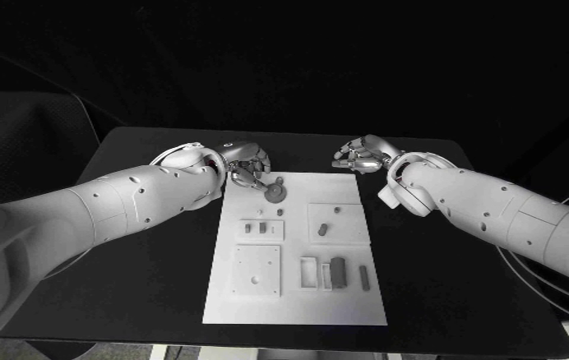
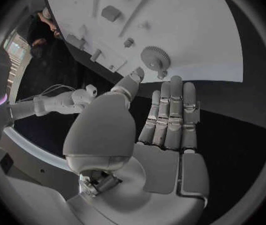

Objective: Assemble the parts on the task board

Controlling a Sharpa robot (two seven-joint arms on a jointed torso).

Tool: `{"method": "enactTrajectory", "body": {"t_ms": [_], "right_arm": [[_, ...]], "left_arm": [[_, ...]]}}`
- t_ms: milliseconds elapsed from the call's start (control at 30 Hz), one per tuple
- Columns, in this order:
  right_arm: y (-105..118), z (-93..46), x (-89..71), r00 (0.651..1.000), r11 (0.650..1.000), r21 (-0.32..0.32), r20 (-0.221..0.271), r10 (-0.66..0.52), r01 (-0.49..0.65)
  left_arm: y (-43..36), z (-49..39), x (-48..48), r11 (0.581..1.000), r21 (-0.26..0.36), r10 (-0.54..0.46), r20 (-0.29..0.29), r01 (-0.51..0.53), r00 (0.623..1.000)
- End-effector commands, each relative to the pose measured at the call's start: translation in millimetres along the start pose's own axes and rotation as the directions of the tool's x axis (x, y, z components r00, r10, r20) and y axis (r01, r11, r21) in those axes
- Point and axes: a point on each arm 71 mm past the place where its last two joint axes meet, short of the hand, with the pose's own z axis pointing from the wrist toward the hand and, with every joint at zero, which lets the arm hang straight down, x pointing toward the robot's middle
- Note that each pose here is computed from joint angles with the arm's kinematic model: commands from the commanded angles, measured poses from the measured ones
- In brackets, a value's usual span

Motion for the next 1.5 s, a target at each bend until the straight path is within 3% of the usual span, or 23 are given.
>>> {"method": "enactTrajectory", "body": {"t_ms": [33, 267, 500, 700, 1033, 1367, 1500], "right_arm": [[1, 0.2, 3.1, 1.000, 1.000, -0.007, -0.020, 0.004, -0.004], [2, 1.0, 4.5, 1.000, 1.000, -0.008, -0.022, 0.005, -0.005], [2, 1.1, 4.7, 1.000, 1.000, -0.008, -0.022, 0.005, -0.005], [2, 1.1, 4.6, 1.000, 1.000, -0.006, -0.021, 0.004, -0.005], [2, 1.2, 5.1, 1.000, 1.000, -0.007, -0.022, 0.005, -0.005], [2, 1.1, 4.9, 1.000, 1.000, -0.007, -0.022, 0.005, -0.005], [2, 1.1, 5.0, 1.000, 1.000, -0.008, -0.022, 0.005, -0.005]], "left_arm": [[-17.2, 4.6, 2.4, 0.986, 0.096, 0.137, 0.024, -0.138, 0.990], [-40.8, 9.5, 9.0, 0.968, 0.162, 0.189, 0.024, -0.191, 0.982], [-50.5, 12.3, 17.4, 0.964, 0.173, 0.215, -0.057, -0.203, 0.975], [-53.9, 12.2, 23.0, 0.955, 0.185, 0.256, -0.115, -0.232, 0.960], [-59.9, 13.9, 27.4, 0.939, 0.202, 0.308, -0.144, -0.277, 0.940], [-65.2, 13.4, 26.0, 0.916, 0.213, 0.364, -0.084, -0.340, 0.928], [-65.0, 13.4, 26.4, 0.913, 0.214, 0.373, -0.088, -0.348, 0.924]]}}
